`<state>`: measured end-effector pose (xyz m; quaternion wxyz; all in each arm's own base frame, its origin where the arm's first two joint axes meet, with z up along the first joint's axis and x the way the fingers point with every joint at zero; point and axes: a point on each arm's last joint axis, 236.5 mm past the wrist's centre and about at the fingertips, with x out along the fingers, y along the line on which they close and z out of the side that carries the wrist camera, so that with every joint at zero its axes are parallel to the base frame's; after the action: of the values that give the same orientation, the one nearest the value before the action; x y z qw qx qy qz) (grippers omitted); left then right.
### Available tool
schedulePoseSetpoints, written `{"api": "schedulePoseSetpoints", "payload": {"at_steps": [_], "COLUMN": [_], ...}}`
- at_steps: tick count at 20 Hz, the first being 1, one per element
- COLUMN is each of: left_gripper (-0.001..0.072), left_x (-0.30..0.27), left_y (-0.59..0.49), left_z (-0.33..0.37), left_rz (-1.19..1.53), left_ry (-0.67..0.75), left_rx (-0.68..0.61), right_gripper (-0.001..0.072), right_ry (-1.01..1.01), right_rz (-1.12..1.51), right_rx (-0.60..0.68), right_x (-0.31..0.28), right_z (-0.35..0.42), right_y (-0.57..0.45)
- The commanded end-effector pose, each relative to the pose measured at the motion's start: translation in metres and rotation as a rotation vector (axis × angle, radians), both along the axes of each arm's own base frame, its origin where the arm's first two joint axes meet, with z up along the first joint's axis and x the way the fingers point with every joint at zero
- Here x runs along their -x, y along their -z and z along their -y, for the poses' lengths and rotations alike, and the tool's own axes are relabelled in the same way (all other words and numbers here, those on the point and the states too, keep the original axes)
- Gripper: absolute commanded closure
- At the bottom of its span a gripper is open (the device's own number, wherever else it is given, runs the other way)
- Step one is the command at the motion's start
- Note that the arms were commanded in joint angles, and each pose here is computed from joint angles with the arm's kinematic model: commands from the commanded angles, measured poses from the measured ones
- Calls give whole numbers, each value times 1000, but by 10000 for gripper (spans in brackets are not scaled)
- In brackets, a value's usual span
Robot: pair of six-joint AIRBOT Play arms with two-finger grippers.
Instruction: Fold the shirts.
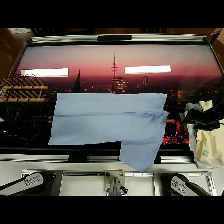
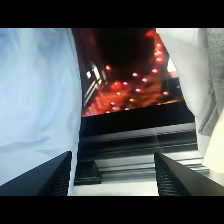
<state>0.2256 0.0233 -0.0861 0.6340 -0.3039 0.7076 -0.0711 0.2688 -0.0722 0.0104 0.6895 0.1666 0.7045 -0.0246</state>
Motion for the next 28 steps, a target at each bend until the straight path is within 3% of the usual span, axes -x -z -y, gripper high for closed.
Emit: {"api": "schedulePoseSetpoints", "payload": {"at_steps": [1, 10, 13, 14, 20, 22, 25, 28], "left_gripper": [121, 127, 611, 671, 676, 675, 675, 675], "left_x": [-3, -9, -3, -2, -2, -3, -3, -5], "left_y": [10, 25, 31, 31, 31, 31, 28, 28], "left_z": [3, 34, 40, 40, 40, 40, 43, 43], "left_rz": [-8, -19, -54, -58, -54, -55, -52, -46], "left_ry": [-17, 95, 102, 104, 106, 103, 99, 95], "left_rx": [23, 16, 34, 37, 35, 34, 47, 46], "right_gripper": [79, 79, 79, 79, 79, 79, 79, 84], "right_ry": [3, 6, 10, 1, -57, -82, -94, -75], "right_rz": [10, 8, -3, -12, 3, -13, -92, -108], "right_rx": [-2, -3, -7, -14, -185, -308, -278, -346], "right_x": [-2, -1, 1, 3, 27, 49, 86, 96], "right_z": [0, -1, -2, -3, -52, -85, -86, -109], "right_y": [0, 0, 0, 0, 20, 39, 67, 80]}}
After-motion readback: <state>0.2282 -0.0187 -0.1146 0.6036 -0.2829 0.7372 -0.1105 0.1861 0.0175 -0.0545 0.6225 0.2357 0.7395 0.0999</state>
